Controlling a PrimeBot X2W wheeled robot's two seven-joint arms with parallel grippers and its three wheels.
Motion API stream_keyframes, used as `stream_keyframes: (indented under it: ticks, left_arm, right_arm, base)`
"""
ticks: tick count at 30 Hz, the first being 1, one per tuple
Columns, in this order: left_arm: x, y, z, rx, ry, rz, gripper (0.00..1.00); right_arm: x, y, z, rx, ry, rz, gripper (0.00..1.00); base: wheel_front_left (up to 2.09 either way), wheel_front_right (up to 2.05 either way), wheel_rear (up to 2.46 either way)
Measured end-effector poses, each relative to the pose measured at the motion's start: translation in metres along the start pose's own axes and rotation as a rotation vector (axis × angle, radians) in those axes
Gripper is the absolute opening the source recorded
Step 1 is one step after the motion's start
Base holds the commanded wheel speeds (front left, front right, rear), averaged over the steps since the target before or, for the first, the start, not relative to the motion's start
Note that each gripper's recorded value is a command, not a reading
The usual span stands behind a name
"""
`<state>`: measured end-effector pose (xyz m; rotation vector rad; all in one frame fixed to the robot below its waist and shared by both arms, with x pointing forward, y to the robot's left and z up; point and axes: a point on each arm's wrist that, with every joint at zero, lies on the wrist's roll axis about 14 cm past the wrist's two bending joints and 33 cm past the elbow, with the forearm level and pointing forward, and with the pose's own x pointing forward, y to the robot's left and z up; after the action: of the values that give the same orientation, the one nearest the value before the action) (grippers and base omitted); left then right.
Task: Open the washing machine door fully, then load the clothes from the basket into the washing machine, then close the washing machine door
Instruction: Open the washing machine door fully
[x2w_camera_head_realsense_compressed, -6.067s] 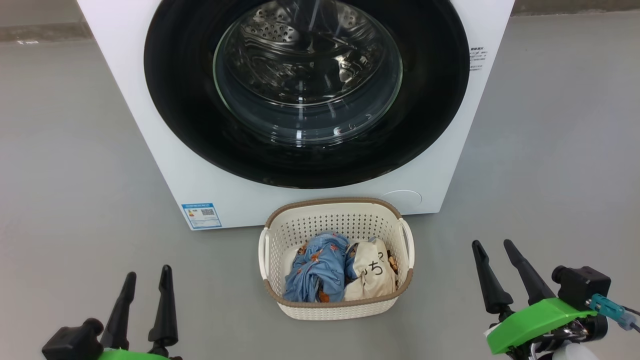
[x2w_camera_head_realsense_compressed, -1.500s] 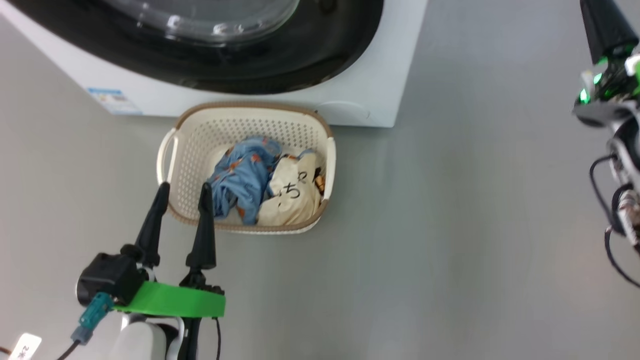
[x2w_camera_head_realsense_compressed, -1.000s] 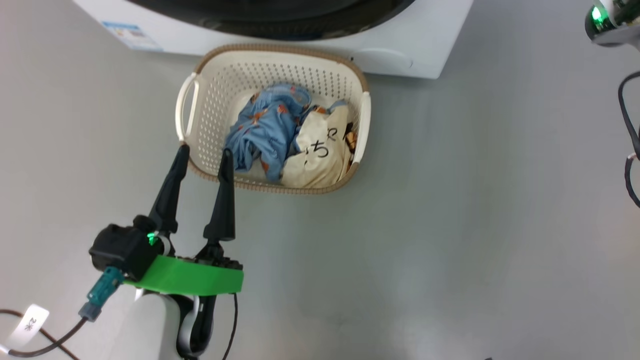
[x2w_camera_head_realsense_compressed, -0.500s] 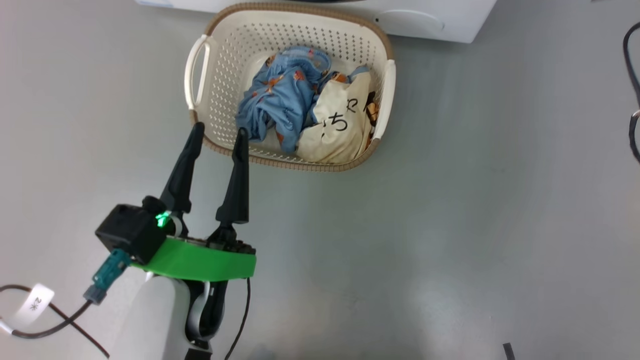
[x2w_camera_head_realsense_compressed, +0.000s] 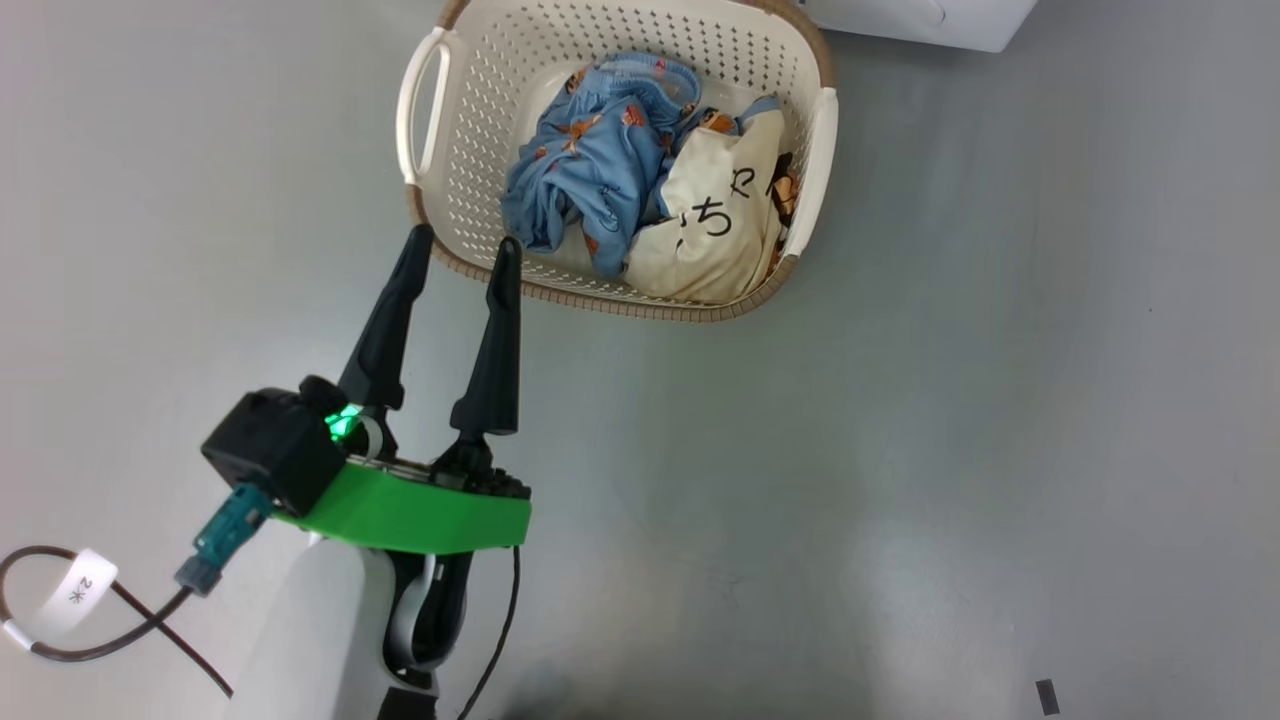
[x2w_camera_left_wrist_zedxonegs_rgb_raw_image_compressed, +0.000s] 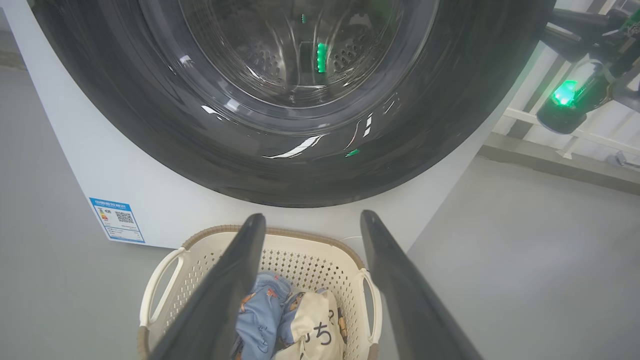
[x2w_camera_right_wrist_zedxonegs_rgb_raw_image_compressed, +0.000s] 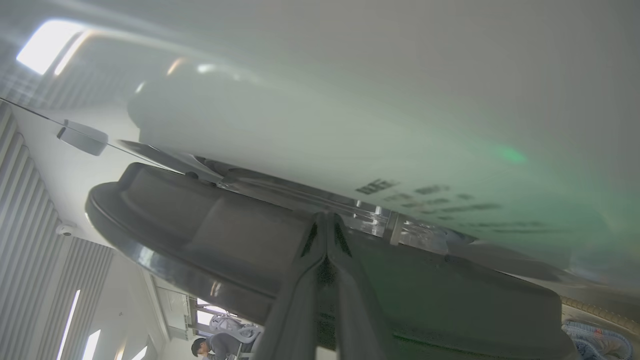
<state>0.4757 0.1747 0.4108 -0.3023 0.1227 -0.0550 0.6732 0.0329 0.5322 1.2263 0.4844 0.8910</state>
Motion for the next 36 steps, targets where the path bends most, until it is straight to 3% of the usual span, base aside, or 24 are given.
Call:
stream_keyframes:
  ticks: [15,36]
  left_arm:
    - [-0.004,-0.003,0.008,-0.005,-0.016,-0.002,1.0]
    - [-0.028,-0.017,0.037,-0.008,-0.077,-0.019,1.0]
  right_arm:
    - [0.006,0.005,-0.014,-0.044,0.071,-0.018,0.0]
    - [-0.015,0.036,-0.08,-0.067,0.241,-0.041,0.0]
  base:
    - [0.0,0.0,0.0]
    - [0.0,0.0,0.0]
